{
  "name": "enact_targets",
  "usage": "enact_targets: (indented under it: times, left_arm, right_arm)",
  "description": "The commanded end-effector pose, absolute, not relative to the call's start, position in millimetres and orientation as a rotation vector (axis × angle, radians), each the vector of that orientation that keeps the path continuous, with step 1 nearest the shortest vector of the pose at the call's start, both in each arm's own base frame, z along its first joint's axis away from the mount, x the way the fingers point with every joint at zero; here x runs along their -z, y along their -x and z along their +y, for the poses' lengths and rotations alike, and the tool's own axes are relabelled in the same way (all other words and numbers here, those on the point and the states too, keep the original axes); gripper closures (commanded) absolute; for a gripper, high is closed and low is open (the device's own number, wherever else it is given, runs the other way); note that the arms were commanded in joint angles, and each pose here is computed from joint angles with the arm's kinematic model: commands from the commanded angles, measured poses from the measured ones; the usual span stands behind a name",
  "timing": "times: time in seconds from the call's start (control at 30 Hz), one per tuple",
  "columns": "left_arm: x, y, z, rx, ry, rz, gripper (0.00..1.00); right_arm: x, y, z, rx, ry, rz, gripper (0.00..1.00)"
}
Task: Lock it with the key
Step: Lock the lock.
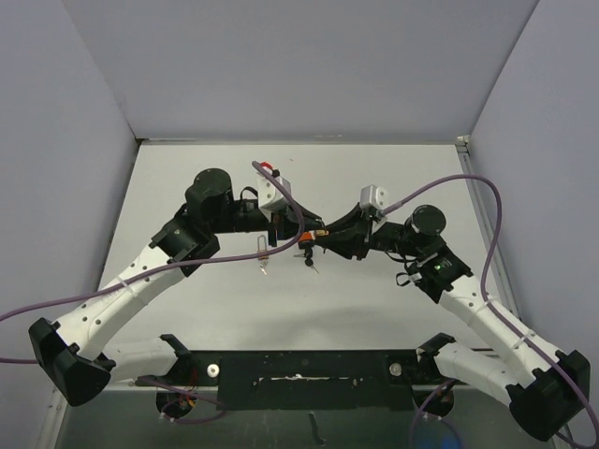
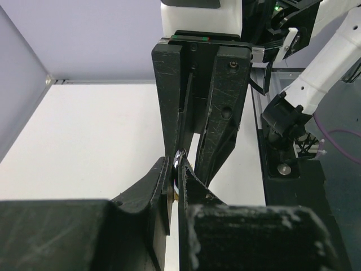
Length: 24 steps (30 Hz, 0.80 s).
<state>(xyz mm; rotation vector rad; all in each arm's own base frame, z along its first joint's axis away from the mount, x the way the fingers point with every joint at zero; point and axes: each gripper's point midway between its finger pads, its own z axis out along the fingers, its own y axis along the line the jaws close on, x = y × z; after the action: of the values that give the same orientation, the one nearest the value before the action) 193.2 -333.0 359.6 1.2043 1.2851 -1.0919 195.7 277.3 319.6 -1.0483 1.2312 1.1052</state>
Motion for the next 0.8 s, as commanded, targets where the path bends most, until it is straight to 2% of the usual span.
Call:
enact_targets:
  times: [0.0,0.33,0.77]
  left_arm:
    - [-287.7,-179.0,-331.4,1.163,-1.266,1.562,1.00]
    - [-284.1,-167.3,-338.0,1.272,-1.299,1.528,1.00]
    - [-248.2,-167.5,-338.7,1.281,-1.297,1.647,1.00]
  right_arm:
    - [-454.6,-177.4,249.6,-0.895,0.900,0.752,1.00]
    - [-474.3,-171.0,246.2,-0.903,0.873,0.687,1.00]
    - [-497.0,-181.7,235.6,-0.824,0.794,0.653,1.00]
